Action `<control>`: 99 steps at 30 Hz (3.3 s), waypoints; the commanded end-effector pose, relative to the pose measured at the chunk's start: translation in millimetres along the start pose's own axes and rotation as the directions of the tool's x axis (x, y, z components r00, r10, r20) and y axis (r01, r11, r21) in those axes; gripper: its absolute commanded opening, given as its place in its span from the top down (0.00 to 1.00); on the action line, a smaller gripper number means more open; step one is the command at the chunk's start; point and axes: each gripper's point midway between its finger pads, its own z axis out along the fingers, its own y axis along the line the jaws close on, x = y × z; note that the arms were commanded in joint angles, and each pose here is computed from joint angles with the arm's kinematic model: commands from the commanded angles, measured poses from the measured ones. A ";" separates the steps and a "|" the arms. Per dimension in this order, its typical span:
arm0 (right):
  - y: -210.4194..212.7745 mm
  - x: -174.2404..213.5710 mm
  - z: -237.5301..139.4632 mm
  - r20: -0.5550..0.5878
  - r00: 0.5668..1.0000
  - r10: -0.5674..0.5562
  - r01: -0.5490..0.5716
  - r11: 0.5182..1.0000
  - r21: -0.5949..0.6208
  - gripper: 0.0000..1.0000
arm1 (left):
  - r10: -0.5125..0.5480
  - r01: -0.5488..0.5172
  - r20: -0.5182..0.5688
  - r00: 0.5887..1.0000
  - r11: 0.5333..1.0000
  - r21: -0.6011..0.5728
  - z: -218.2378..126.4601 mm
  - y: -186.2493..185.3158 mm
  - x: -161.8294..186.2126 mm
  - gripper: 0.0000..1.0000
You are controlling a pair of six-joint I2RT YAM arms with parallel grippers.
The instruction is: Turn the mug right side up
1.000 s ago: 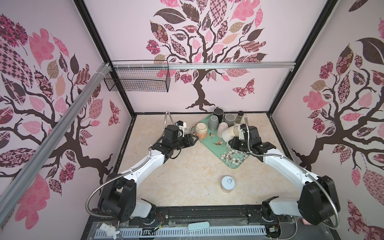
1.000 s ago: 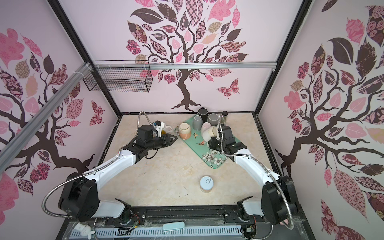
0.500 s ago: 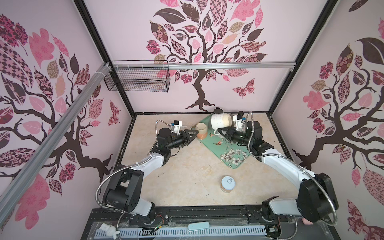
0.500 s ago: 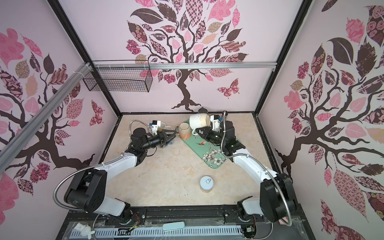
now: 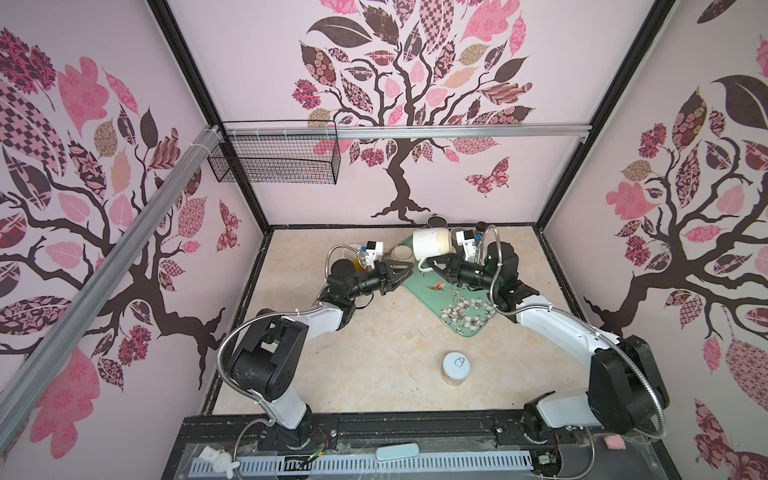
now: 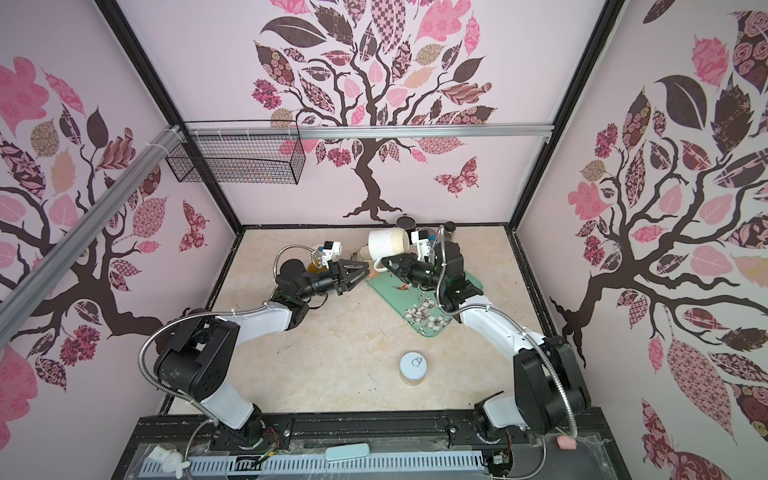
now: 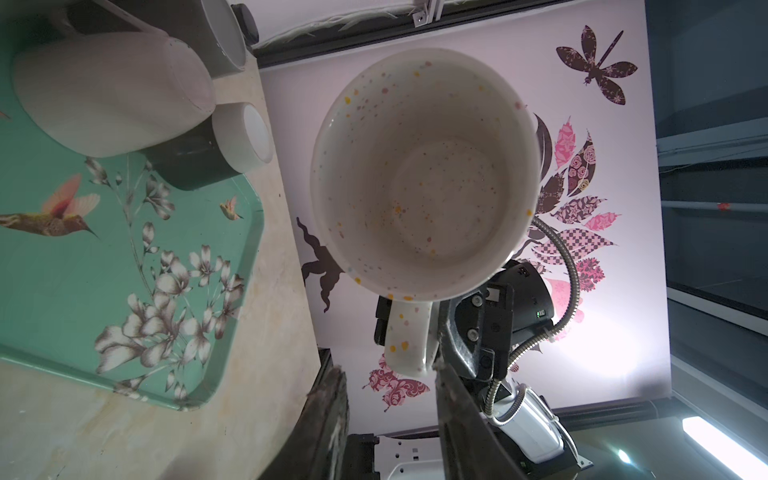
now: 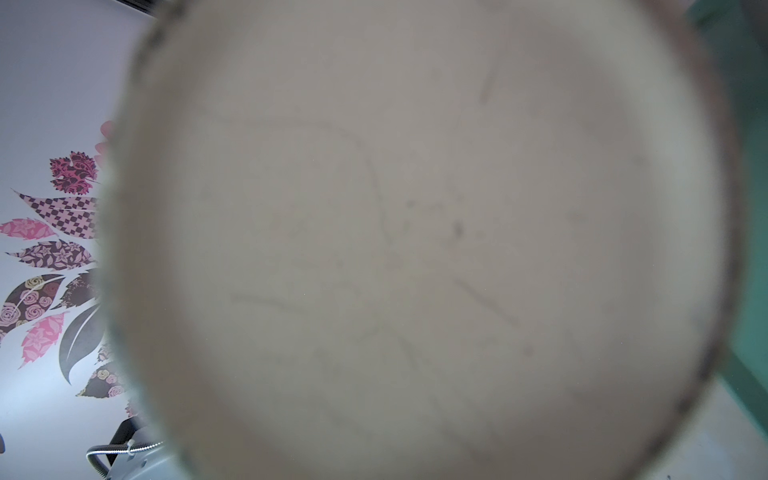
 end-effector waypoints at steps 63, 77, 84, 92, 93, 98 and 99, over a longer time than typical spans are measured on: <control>-1.3 18.0 21.4 -0.066 0.988 -0.143 0.148 0.985 0.083 0.54 | -0.121 0.119 -0.030 0.992 0.991 -0.056 -1.1 23.8 20.5 1.00; -22.1 25.4 -2.4 -0.077 0.971 -0.225 0.237 0.946 0.220 0.53 | -0.102 0.095 -0.010 0.995 0.952 -0.292 -39.4 55.8 52.8 1.00; -24.7 27.7 -8.5 -0.082 0.967 -0.241 0.254 0.938 0.237 0.54 | 0.030 -0.047 -0.037 0.999 0.728 -0.684 -103.6 88.1 77.2 1.00; -27.9 31.4 -14.4 -0.096 0.965 -0.245 0.262 0.933 0.246 0.54 | 0.129 -0.077 -0.019 0.991 0.465 -0.882 -171.4 110.0 79.5 1.00; -28.8 32.2 -15.4 -0.098 0.965 -0.243 0.260 0.933 0.248 0.54 | 0.153 -0.089 -0.021 0.988 0.447 -0.890 -174.8 110.5 76.2 1.00; -31.7 35.4 -18.2 -0.111 0.964 -0.240 0.261 0.931 0.257 0.54 | 0.226 -0.140 -0.068 0.972 0.320 -0.937 -188.5 117.0 60.1 1.00; -32.4 35.0 -18.8 -0.112 0.964 -0.240 0.262 0.929 0.261 0.54 | 0.234 -0.146 -0.077 0.969 0.297 -0.944 -189.8 118.2 56.4 1.00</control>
